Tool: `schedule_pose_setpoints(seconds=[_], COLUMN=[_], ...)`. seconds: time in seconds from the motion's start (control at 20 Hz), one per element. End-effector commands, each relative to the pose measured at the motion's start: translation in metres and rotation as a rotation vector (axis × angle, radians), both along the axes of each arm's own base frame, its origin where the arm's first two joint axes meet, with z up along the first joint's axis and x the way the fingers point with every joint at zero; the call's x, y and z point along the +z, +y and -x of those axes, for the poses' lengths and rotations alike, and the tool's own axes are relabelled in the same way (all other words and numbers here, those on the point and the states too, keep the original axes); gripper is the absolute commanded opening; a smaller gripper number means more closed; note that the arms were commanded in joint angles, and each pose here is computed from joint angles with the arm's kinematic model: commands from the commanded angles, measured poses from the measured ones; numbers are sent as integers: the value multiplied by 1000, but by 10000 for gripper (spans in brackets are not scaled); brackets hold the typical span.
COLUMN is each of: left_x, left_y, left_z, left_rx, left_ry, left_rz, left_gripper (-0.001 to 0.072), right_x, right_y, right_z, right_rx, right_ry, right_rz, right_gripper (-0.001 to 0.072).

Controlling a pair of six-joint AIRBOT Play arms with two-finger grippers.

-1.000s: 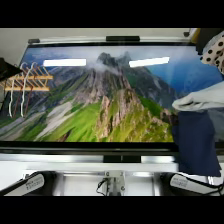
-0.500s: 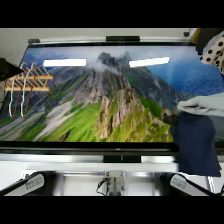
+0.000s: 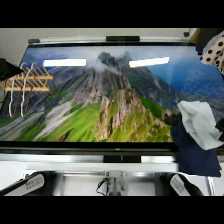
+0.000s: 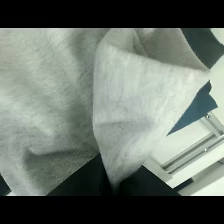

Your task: Fold the shirts.

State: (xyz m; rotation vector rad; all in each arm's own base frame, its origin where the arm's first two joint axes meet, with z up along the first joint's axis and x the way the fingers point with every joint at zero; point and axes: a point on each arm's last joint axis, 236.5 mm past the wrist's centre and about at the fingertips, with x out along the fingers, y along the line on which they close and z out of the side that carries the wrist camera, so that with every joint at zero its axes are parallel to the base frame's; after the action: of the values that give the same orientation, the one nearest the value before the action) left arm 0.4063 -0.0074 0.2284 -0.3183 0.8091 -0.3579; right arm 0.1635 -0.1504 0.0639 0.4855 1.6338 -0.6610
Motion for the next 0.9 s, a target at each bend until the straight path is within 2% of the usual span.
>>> schedule_pose_setpoints(seconds=[0.0, 0.15, 0.25, 0.4, 0.65, 0.7, 0.75, 0.8, 0.85], left_x=[0, -1, 0, 1, 1, 1, 1, 1, 1], left_y=[0, 0, 1, 2, 1, 1, 1, 1, 1], left_z=[0, 0, -1, -3, -3, -3, -3, -3, -3], left_rx=[-1, -1, 3, 8, 8, 9, 9, 9, 9], left_ry=[1, 2, -3, -12, -11, -11, -11, -11, -11], left_rz=[-1, -1, -1, -1, -1, 0, 0, 0, 0], left_gripper=[42, 42, 43, 43, 43, 43, 43, 42, 43], right_x=[-30, -24, -10, -15, -31, -32, -31, -30, -28], right_y=[16, 16, 5, 9, -17, -24, -31, -37, -42], right_z=[29, 34, 43, 55, 45, 46, 50, 57, 64], right_rx=[10, 35, 41, -72, -160, -170, -169, -161, -161], right_ry=[114, 100, 72, 21, -85, -81, -68, -39, -10], right_rz=[-62, -42, 38, -51, 9, 40, 69, 97, 123], right_gripper=[70, 70, 71, 70, 84, 244, 588, 672, 672])
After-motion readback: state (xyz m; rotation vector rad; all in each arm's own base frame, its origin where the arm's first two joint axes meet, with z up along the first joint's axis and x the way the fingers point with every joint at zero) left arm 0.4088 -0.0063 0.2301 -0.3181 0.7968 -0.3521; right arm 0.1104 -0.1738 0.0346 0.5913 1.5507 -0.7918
